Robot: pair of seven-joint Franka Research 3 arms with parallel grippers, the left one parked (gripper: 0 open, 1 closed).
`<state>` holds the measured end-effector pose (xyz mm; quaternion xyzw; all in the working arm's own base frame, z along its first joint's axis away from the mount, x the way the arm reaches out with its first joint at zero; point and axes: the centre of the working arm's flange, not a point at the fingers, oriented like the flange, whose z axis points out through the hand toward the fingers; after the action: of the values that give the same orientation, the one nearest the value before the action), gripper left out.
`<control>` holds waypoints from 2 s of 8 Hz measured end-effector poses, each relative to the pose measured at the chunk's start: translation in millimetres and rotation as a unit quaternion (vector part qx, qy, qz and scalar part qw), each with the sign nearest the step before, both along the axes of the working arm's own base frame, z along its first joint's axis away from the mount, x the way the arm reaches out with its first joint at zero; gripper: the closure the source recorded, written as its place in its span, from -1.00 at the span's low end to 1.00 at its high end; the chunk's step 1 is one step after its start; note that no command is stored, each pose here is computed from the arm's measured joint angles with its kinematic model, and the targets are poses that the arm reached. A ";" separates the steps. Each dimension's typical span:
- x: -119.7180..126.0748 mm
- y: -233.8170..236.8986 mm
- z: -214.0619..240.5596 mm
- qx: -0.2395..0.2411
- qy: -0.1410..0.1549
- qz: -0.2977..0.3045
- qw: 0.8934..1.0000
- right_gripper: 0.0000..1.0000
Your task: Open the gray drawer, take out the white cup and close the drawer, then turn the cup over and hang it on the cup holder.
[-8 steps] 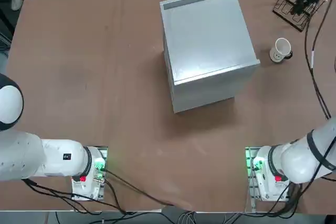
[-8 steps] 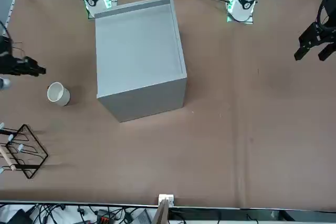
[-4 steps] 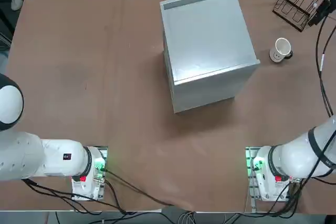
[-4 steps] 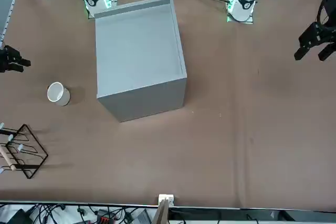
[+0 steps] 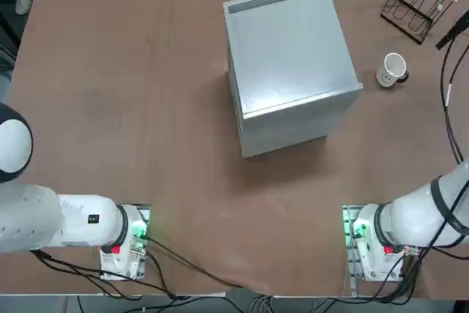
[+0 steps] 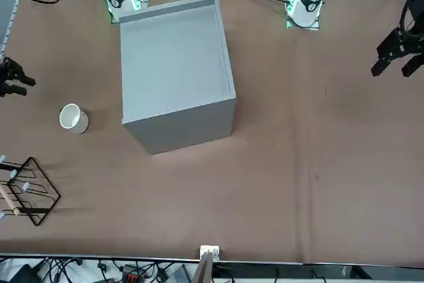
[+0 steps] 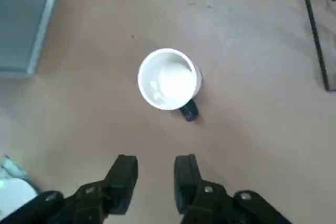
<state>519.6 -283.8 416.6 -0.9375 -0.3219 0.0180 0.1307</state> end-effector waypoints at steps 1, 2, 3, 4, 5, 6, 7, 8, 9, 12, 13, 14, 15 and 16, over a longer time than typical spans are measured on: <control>-6.1 -9.1 -12.4 -0.002 -0.015 0.027 1.000 -0.04; -12.5 -15.8 -25.2 0.000 -0.028 0.046 0.999 -0.10; -18.0 -21.0 -37.4 0.010 -0.042 0.063 0.997 -0.15; -22.7 -28.2 -50.6 0.031 -0.059 0.076 0.995 -0.29; -27.7 -38.0 -67.6 0.057 -0.080 0.085 0.992 -0.33; -33.3 -49.3 -88.2 0.081 -0.101 0.091 0.987 -0.36; -38.2 -58.9 -109.4 0.100 -0.122 0.098 0.983 -0.40; -42.4 -66.1 -128.5 0.115 -0.140 0.106 0.978 -0.44; -46.4 -72.1 -141.4 0.124 -0.154 0.109 0.974 -0.44; -63.9 -88.1 -169.2 0.181 -0.226 0.093 0.953 -0.50; -69.5 -91.3 -183.9 0.203 -0.253 0.084 0.942 -0.52; -72.8 -91.3 -199.5 0.219 -0.270 0.079 0.934 -0.55; -75.4 -90.1 -212.2 0.230 -0.279 0.084 0.929 -0.64; -77.1 -88.0 -217.9 0.240 -0.289 0.095 0.922 -0.81</control>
<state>442.5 -371.8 198.7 -0.8074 -0.4278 -0.3196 0.2510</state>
